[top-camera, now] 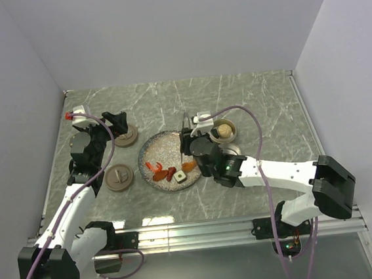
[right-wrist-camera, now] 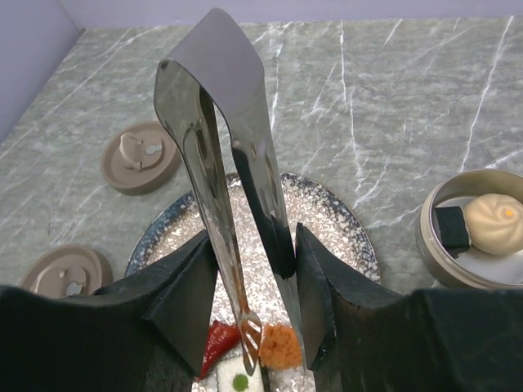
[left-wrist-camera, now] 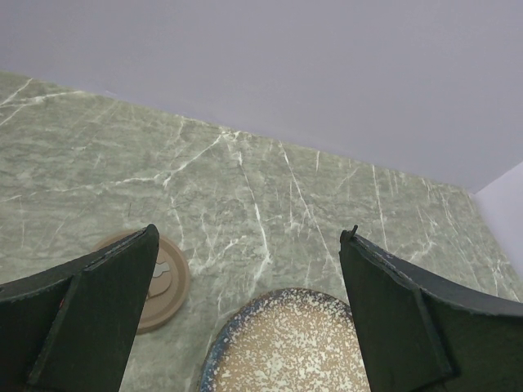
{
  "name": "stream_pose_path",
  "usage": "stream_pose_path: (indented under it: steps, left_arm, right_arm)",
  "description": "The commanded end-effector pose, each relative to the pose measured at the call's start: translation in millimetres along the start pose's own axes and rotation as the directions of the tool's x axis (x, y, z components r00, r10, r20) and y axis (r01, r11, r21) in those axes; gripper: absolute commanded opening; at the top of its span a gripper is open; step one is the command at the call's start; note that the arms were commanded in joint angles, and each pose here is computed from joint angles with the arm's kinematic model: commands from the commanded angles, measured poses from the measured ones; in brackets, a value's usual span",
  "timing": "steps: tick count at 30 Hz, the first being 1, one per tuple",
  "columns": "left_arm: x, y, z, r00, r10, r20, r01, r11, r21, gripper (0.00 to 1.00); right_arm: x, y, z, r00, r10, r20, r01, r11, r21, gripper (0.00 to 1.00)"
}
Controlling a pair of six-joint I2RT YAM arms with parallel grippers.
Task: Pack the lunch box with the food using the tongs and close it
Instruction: Pick up the food using the clamp, then place the food into the lunch box
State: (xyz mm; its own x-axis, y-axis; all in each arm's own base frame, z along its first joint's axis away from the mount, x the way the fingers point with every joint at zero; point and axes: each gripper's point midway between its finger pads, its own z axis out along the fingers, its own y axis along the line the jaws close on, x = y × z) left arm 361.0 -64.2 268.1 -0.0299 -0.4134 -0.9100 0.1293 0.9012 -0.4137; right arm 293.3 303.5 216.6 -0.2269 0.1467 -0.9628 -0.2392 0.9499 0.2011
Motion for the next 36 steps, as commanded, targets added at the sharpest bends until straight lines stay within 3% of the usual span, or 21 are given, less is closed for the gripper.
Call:
stream_pose_path:
  steps: [1,9,19,29,36]
  left_arm:
    - [-14.1,-8.9,-1.8,0.999,-0.007,0.051,0.005,0.999,0.039,0.99]
    - [-14.4,-8.4,-2.0,0.999,-0.004,0.052,0.002,0.999,0.036,0.99]
    - [-16.1,-8.3,-3.3,0.998,-0.004,0.060,0.002,0.999,0.034,1.00]
    - [-15.5,-8.3,-2.2,0.998,-0.005,0.058,0.003,0.999,0.035,0.99]
    - [-15.0,-8.2,-1.9,0.998,-0.007,0.056,0.005,0.999,0.034,0.99]
  right_arm:
    - [8.6,-3.5,6.2,1.000,0.024,-0.002,-0.024,1.000,0.019,0.47]
    - [-2.3,-15.3,16.8,1.000,0.003,0.019,-0.004,0.999,0.041,0.25]
    - [-65.9,-30.6,18.6,0.987,-0.051,0.152,0.038,0.995,0.088,0.21]
    - [-93.9,-33.7,-9.0,0.977,-0.009,0.215,0.005,1.000,0.022,0.18]
    - [-112.0,-56.8,-36.2,0.971,-0.008,0.237,-0.010,0.997,0.073,0.18]
